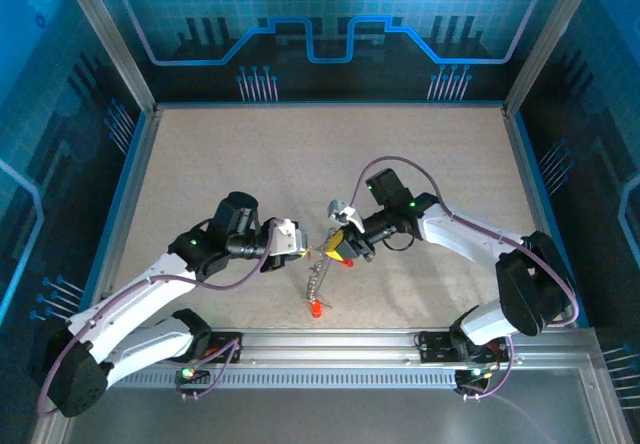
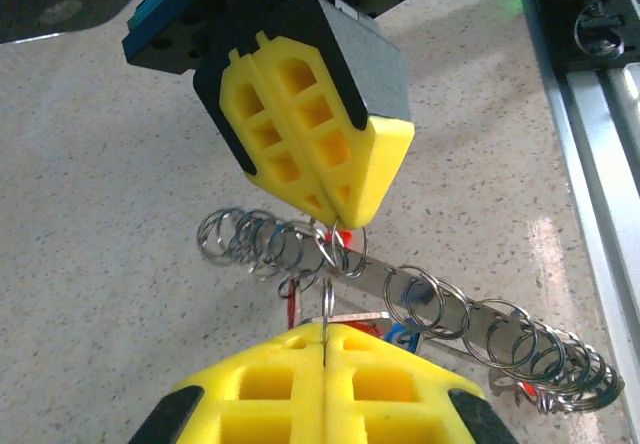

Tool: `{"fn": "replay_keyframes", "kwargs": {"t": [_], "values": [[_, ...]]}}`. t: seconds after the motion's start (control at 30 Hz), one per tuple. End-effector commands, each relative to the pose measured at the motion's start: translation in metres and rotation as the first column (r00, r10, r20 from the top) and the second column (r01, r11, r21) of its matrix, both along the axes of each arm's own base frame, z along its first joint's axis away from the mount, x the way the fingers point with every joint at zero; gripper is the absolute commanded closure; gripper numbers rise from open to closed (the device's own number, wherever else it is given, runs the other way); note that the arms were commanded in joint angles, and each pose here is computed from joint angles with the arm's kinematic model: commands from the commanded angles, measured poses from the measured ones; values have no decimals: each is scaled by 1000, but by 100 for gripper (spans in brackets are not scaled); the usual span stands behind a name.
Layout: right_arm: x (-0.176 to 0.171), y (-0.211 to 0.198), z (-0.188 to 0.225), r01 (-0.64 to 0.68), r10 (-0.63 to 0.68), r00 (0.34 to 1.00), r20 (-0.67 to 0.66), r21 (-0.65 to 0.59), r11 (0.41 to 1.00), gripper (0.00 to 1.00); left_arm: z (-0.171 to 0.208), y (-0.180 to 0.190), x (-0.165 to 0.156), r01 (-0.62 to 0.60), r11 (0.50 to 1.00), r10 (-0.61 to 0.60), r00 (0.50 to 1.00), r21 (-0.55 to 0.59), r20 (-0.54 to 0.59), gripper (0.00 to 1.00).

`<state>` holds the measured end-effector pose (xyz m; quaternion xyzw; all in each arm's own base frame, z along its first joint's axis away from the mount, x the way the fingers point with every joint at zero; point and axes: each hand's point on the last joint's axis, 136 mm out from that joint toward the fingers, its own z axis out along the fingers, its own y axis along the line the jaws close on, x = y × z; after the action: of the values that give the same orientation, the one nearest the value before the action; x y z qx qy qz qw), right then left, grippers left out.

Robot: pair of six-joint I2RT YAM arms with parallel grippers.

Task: Put the keys on the keyring

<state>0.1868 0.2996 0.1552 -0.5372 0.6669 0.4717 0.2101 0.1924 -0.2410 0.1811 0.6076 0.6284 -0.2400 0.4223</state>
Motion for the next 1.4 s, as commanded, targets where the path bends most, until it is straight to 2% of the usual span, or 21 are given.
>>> {"fn": "replay_keyframes", "kwargs": {"t": [0.0,0.2,0.37,0.57,0.77,1.0,1.13,1.37], "values": [[-8,1,16,-60,55,997,57,90,994,100,-4,-8,-11,62,998,-63,997,-34,-49,100],[-28,-2,22,-158,122,969,213,159,975,100,-2,-11,-12,72,996,-74,996,-49,-51,100],[-47,-2,31,-254,176,916,361,181,950,100,2,-19,-23,125,990,-129,990,-64,-62,100],[-52,-6,40,-274,131,828,545,190,943,100,5,-23,-44,204,977,-209,975,-66,-70,100],[-50,-10,50,-248,35,718,695,209,946,100,14,-17,-57,222,973,-226,973,-65,-57,100],[-47,-11,54,-222,0,625,781,177,959,100,23,-9,-60,193,979,-194,981,-72,-13,100],[-46,-9,55,-213,-3,596,803,161,964,100,24,-12,-56,192,979,-190,981,-74,24,100],[-53,-3,54,-224,22,475,880,97,970,100,12,-14,-47,188,982,-187,980,-6,72,100]]}}
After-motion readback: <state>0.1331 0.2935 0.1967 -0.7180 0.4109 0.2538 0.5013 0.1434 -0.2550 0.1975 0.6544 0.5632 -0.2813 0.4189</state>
